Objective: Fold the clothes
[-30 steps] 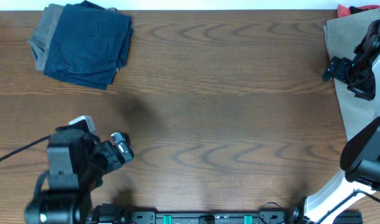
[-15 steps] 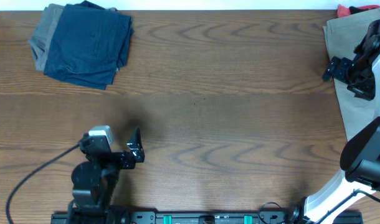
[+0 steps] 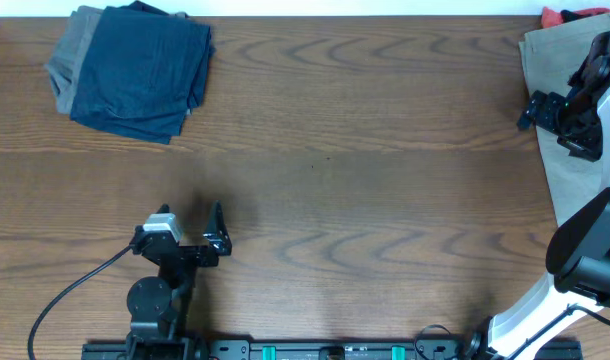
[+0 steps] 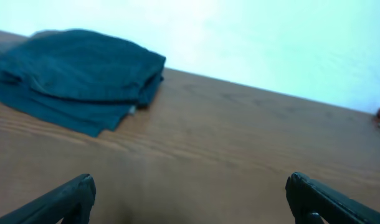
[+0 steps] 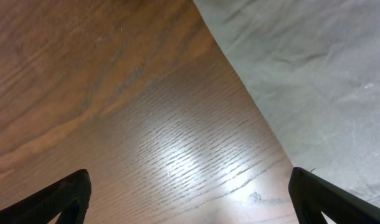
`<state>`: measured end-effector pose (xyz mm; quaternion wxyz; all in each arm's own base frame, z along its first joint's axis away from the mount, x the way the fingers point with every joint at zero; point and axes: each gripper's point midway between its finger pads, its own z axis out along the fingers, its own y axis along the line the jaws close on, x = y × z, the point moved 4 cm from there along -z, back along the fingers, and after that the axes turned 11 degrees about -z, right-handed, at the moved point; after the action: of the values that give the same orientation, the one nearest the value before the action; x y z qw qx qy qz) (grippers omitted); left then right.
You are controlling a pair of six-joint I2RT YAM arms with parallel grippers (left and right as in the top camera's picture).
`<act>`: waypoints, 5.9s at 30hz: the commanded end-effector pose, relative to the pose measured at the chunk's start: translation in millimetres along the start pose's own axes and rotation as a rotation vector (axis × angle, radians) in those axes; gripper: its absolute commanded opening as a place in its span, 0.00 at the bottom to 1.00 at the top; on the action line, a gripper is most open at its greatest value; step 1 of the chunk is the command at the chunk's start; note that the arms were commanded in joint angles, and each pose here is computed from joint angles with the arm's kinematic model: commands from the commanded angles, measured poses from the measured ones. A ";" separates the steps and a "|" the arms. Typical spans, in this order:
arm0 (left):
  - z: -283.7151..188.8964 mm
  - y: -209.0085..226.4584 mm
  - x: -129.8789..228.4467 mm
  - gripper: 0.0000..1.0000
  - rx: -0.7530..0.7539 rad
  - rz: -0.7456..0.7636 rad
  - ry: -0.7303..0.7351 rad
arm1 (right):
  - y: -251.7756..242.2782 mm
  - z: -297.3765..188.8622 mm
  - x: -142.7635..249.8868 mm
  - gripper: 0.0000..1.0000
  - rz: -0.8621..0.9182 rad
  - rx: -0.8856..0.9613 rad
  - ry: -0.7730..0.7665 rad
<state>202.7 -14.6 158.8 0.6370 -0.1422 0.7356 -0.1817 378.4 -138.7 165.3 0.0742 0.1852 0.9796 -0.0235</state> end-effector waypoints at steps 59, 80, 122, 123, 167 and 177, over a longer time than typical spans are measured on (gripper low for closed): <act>1.9 23.1 4.8 0.98 -0.101 0.214 -0.010 | -2.0 -6.3 -2.5 0.99 0.014 0.006 -0.020; 1.8 25.7 4.1 0.98 -0.121 0.166 -0.017 | -2.0 -6.3 -2.5 0.99 0.014 0.006 -0.020; 1.8 25.8 4.1 0.98 -0.121 0.166 -0.017 | 123.6 -132.2 40.9 0.99 -0.320 -0.117 -0.333; 1.8 25.7 4.1 0.98 -0.121 0.166 -0.017 | 134.0 -143.6 49.2 0.99 -0.353 -0.136 -0.361; 1.8 25.7 4.1 0.98 -0.121 0.166 -0.017 | 92.5 -161.8 236.5 0.99 -0.476 -0.509 -1.129; 1.8 25.8 4.1 0.98 -0.121 0.166 -0.017 | 94.2 -82.9 237.0 0.99 -0.459 -0.551 -1.162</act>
<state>205.1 5.3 157.0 0.6632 -0.1148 0.7345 -0.0871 183.4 35.5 226.2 0.6266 -0.0790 0.7691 0.0980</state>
